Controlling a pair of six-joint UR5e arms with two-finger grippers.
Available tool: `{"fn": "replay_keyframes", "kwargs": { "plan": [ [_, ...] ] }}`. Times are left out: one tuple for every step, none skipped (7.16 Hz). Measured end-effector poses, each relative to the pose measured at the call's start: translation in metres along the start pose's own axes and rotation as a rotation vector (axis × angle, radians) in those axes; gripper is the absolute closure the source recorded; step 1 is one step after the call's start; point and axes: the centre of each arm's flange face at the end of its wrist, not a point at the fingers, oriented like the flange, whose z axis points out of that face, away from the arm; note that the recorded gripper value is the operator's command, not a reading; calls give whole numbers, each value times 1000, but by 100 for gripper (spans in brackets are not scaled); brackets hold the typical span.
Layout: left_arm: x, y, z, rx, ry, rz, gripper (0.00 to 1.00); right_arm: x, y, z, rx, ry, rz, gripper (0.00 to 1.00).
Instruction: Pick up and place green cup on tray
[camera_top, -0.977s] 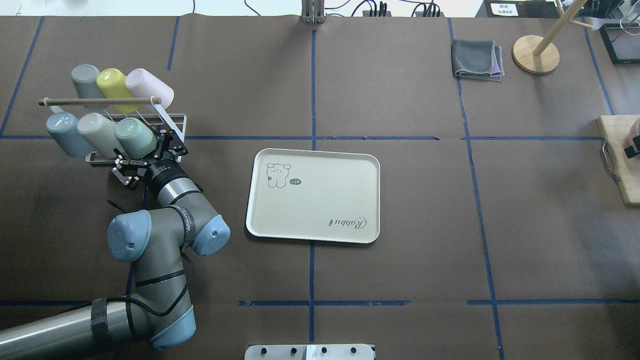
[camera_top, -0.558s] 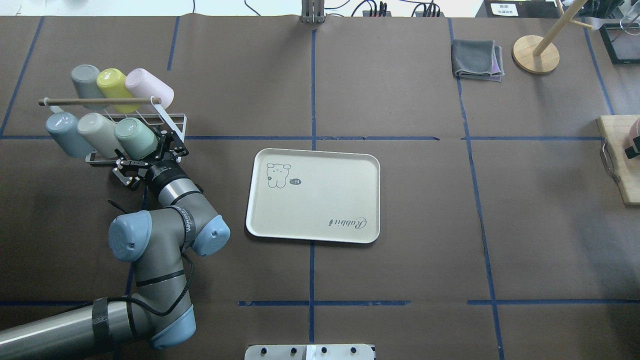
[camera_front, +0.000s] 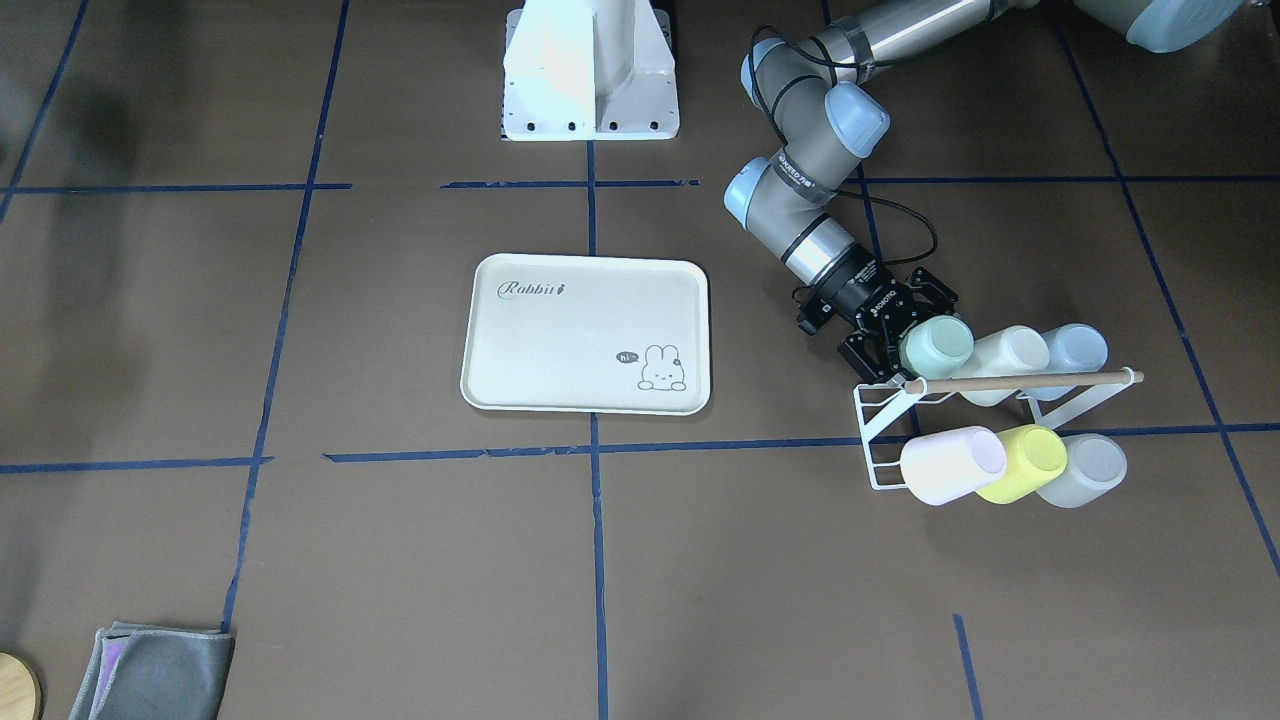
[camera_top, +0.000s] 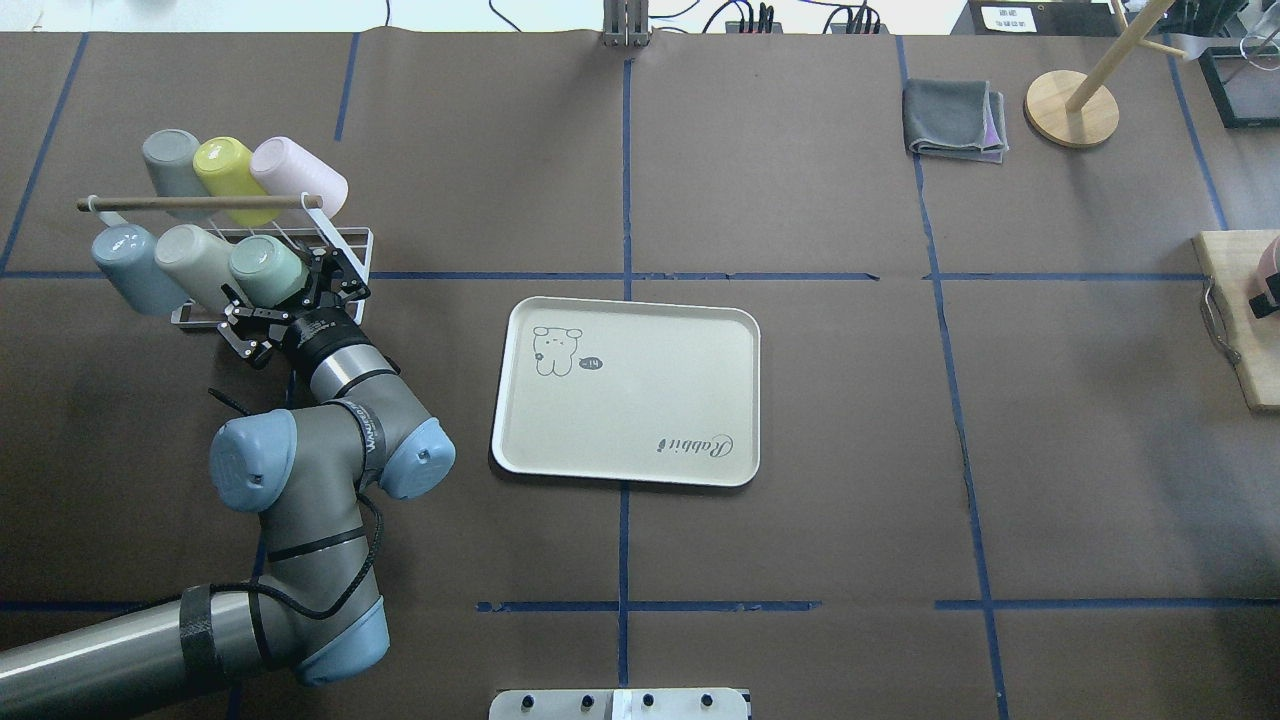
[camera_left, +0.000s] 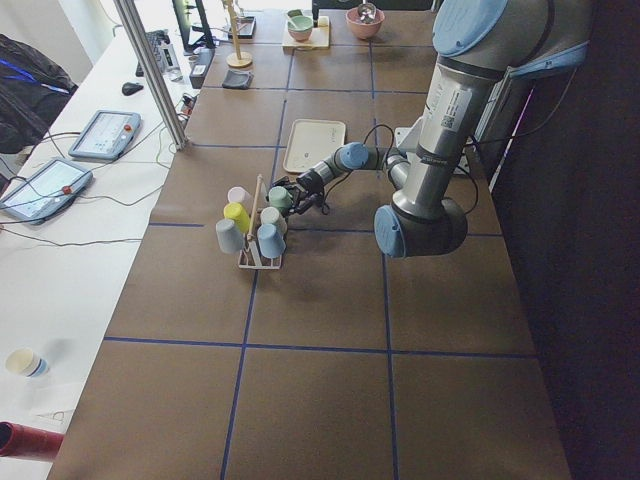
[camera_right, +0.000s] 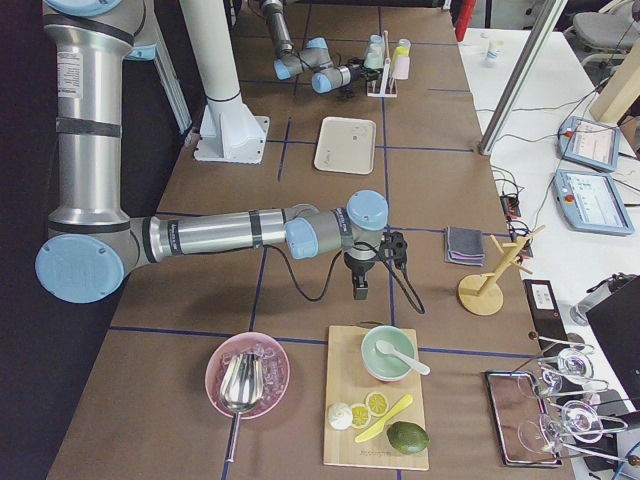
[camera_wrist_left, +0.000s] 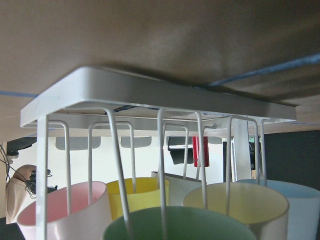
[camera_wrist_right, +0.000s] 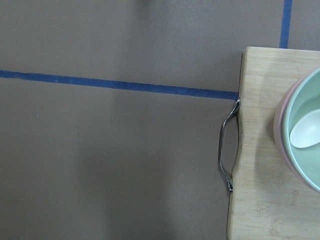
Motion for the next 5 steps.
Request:
{"fn": "replay_keyframes", "kwargs": {
  "plan": [
    [-1,2,2,-5,-2,0,30,0,0,0,0,0,0,0],
    [-1,3,2,-8,-3,0,38,0,0,0,1,1,0,0],
    [-1,4,3,-9,-3,0,42,0,0,0,1,0,-1,0],
    [-1,5,3,-10,-3,-1,42,-1,-1,0,1,-1,-1,0],
    [-1,7,4,-13,-1,0,43,-1,-1,0,0,-2,-1,0]
  ]
}}
